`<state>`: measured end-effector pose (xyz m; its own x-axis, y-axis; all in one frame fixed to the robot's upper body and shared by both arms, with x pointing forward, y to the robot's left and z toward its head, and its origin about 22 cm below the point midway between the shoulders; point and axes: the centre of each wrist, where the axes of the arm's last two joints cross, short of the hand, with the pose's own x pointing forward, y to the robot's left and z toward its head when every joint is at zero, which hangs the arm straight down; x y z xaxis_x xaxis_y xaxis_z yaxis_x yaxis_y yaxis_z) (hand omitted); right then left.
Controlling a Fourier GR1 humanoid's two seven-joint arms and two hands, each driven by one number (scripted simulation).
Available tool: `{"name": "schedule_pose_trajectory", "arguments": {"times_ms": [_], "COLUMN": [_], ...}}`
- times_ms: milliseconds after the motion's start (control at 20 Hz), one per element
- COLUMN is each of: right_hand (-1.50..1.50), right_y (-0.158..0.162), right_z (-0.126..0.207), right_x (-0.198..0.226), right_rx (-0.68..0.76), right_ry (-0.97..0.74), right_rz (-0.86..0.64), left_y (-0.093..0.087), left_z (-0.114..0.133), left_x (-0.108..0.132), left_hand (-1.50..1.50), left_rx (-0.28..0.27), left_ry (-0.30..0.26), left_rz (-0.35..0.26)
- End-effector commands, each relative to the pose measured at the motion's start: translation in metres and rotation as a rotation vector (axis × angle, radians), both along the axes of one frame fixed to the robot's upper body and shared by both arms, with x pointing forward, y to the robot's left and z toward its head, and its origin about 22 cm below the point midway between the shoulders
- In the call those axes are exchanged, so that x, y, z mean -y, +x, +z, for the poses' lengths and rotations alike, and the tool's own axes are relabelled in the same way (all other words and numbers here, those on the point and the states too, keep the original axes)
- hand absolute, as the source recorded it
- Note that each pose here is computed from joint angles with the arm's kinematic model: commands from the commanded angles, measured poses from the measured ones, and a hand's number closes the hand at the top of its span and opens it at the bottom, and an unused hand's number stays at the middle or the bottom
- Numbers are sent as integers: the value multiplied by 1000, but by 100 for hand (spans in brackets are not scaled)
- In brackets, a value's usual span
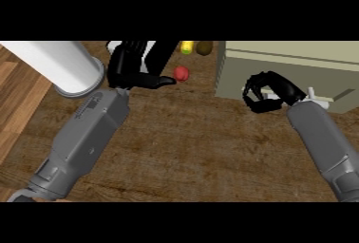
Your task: Pick up the cup, place it into the drawer and close the drawer
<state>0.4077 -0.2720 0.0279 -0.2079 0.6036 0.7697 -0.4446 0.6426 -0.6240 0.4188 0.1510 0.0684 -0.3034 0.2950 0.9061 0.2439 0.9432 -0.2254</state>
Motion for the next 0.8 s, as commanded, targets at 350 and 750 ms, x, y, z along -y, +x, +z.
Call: {"name": "schedule_pose_trajectory", "arguments": {"times_ms": [350, 750], "right_hand": [150, 150], "right_y": [29, 25], "right_z": [88, 96], "right_x": [40, 53], "right_rx": [160, 147], "right_ry": [35, 62], "right_rz": [-155, -146], "left_y": [-7, -9], "left_z": [-7, -7], "left_x": [-8, -15], "left_hand": [-150, -150], "left_rx": [-6, 3], "left_ry": [-6, -15], "left_rz": [-59, -79]}}
